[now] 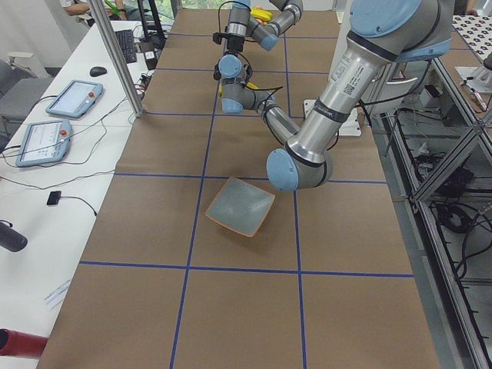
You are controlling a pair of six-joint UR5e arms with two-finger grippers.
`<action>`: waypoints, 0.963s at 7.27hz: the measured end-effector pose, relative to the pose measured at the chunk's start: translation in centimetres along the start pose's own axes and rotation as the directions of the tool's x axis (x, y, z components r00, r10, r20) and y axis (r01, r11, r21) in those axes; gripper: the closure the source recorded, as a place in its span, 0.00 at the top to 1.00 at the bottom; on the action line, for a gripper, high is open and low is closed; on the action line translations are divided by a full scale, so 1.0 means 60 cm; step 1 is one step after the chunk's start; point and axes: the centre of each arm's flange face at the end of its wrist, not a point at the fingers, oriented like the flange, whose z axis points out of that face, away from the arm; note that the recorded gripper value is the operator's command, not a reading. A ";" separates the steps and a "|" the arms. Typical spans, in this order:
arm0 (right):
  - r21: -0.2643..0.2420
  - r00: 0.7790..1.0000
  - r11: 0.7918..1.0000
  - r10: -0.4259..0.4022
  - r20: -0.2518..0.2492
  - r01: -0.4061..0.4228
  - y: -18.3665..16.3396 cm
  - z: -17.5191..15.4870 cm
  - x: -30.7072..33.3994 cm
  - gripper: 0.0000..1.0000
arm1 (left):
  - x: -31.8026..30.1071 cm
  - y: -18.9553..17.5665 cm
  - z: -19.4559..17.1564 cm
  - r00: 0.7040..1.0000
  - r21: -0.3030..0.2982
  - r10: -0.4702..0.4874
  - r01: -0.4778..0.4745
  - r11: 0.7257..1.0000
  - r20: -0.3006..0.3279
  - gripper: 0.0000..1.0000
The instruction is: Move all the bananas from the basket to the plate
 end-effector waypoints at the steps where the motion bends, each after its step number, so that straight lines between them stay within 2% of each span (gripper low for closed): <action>1: 0.001 1.000 1.000 -0.005 0.016 0.005 0.002 -0.012 0.017 1.00 | -0.002 0.000 -0.004 1.000 0.003 -0.012 0.012 1.000 0.001 0.00; 3: 0.009 1.000 1.000 -0.005 0.016 0.005 0.004 -0.040 0.062 1.00 | -0.051 0.031 -0.045 0.998 0.010 -0.065 0.065 0.998 0.027 0.00; 4: 0.017 1.000 1.000 -0.001 0.003 0.000 0.001 -0.052 0.088 1.00 | -0.101 0.062 -0.088 0.993 0.014 -0.101 0.101 0.995 0.056 0.00; 6: 0.034 1.000 0.999 0.012 -0.025 -0.011 -0.006 -0.065 0.128 1.00 | -0.210 0.095 -0.222 0.976 0.035 -0.186 0.183 0.982 0.111 0.00; 7: 0.047 0.999 0.999 0.018 -0.036 -0.016 -0.010 -0.067 0.142 1.00 | -0.267 0.122 -0.271 0.970 0.049 -0.194 0.189 0.981 0.147 0.00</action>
